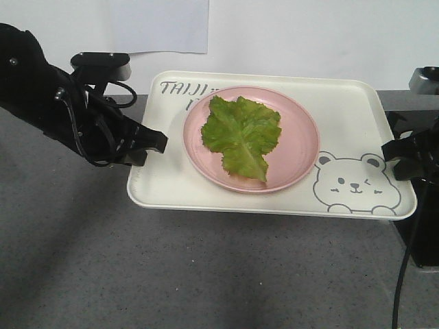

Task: Transfer vegetables to tray and serve
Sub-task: 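Hold the tray level with both grippers above the counter top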

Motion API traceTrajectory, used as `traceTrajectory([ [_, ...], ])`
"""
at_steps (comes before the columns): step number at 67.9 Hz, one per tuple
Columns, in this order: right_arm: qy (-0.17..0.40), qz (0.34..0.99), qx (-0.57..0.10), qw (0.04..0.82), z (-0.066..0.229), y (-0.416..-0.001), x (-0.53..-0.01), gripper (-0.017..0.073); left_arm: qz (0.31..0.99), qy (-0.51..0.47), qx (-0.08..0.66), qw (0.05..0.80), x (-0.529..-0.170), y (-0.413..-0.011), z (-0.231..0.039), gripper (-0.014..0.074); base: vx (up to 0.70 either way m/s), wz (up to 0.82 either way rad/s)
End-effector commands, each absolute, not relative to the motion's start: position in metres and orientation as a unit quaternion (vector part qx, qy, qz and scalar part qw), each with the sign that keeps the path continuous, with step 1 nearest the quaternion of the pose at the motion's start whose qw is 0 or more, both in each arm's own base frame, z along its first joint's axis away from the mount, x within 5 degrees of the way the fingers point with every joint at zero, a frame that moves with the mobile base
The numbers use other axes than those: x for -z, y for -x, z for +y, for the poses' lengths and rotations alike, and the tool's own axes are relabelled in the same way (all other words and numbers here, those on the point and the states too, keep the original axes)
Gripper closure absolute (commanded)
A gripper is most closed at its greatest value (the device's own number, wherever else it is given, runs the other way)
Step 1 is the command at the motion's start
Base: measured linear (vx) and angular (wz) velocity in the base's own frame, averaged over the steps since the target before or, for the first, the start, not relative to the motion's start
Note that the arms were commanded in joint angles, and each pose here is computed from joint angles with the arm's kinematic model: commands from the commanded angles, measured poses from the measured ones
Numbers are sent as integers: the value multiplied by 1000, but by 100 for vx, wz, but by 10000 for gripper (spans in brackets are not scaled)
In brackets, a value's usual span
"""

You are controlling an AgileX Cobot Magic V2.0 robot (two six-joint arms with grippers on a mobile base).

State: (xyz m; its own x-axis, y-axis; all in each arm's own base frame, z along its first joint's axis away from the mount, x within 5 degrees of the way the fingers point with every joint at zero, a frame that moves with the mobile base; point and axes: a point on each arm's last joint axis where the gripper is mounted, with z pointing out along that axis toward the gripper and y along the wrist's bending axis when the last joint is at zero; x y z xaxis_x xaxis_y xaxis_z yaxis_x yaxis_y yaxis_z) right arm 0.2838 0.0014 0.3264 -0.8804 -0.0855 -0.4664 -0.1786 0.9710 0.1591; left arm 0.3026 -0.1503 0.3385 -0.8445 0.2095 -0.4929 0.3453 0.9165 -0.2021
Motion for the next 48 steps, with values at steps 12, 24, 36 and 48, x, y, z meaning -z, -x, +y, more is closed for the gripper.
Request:
traceTrajectory([
  [12,78,943,-163,279,18,-278,-351,565,915,-139,226,303,-371,-294,-165,599,5,-1],
  [24,78,943,-163,279,18,-278,-351,565,915,-139,226,303,-371,-294,-165,599,5,0],
  [36,78,943,-163,279,18,-278,-351,565,915,-139,226,303,-371,-294,-165,599,5,0],
  [48,78,943,-163,279,18,-278,-351,565,915,-139,226,303,-371,-294,-165,599,5,0],
])
